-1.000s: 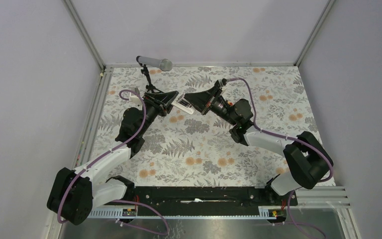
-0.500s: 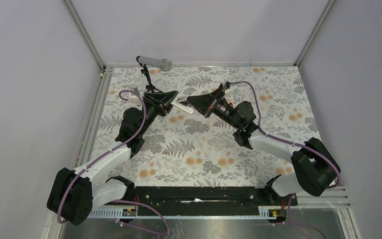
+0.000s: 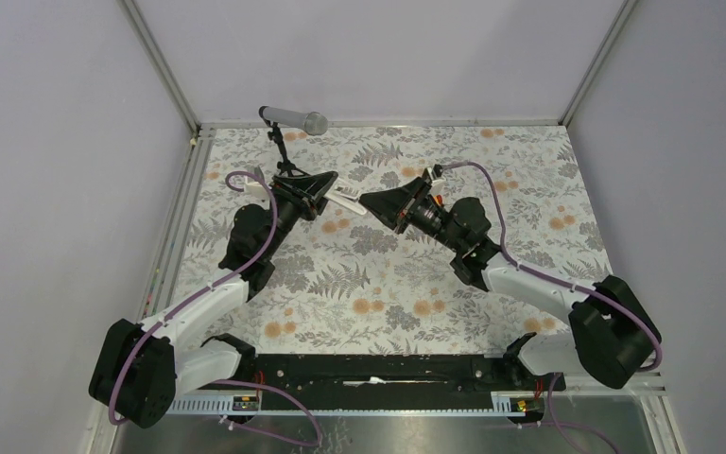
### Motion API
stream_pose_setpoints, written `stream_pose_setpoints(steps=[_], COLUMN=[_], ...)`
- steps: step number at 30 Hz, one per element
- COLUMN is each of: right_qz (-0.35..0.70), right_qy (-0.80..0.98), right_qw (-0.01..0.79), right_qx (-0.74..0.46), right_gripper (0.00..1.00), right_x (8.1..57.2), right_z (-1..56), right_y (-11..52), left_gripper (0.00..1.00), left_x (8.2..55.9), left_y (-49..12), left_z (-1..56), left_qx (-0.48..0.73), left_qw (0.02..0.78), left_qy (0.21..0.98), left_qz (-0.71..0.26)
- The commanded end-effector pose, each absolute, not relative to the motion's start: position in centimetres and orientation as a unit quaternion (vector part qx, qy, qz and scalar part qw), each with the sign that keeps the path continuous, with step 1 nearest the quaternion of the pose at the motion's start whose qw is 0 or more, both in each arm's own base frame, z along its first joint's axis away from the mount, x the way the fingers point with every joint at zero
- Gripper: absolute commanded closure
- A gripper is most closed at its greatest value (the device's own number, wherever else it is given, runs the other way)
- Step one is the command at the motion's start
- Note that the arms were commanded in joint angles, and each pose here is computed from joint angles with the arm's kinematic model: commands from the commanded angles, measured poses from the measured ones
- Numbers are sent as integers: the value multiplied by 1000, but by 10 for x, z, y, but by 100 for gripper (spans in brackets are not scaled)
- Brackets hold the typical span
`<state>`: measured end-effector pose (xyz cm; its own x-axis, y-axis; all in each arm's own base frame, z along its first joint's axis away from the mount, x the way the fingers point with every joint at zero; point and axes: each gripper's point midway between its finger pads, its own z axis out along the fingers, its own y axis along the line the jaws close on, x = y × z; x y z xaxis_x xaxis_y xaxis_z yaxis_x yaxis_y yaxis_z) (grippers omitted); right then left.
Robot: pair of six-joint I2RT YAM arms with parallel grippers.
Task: Load the batteries into the remote control
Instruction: Load the battery cover into the remote control.
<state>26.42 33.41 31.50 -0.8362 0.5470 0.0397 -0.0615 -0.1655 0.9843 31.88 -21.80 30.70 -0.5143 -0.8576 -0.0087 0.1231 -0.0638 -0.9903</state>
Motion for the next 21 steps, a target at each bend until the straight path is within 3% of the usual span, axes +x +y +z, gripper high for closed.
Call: stream_pose_setpoints(steps=[1, 14, 21], right_qz=[724, 693, 627], right_qy=[620, 653, 702], right_qw=[220, 236, 331], right_qx=[206, 191, 59], right_gripper=[79, 65, 57], right_x=[262, 253, 239], right_z=[317, 317, 334], right_y=[330, 324, 316], left_gripper=[100, 100, 100], left_x=[313, 315, 314], left_y=[-214, -215, -222], left_z=[344, 328, 314], left_qx=[-306, -312, -279], left_qw=[389, 389, 394], left_qy=[536, 553, 586], left_qz=[-684, -668, -650])
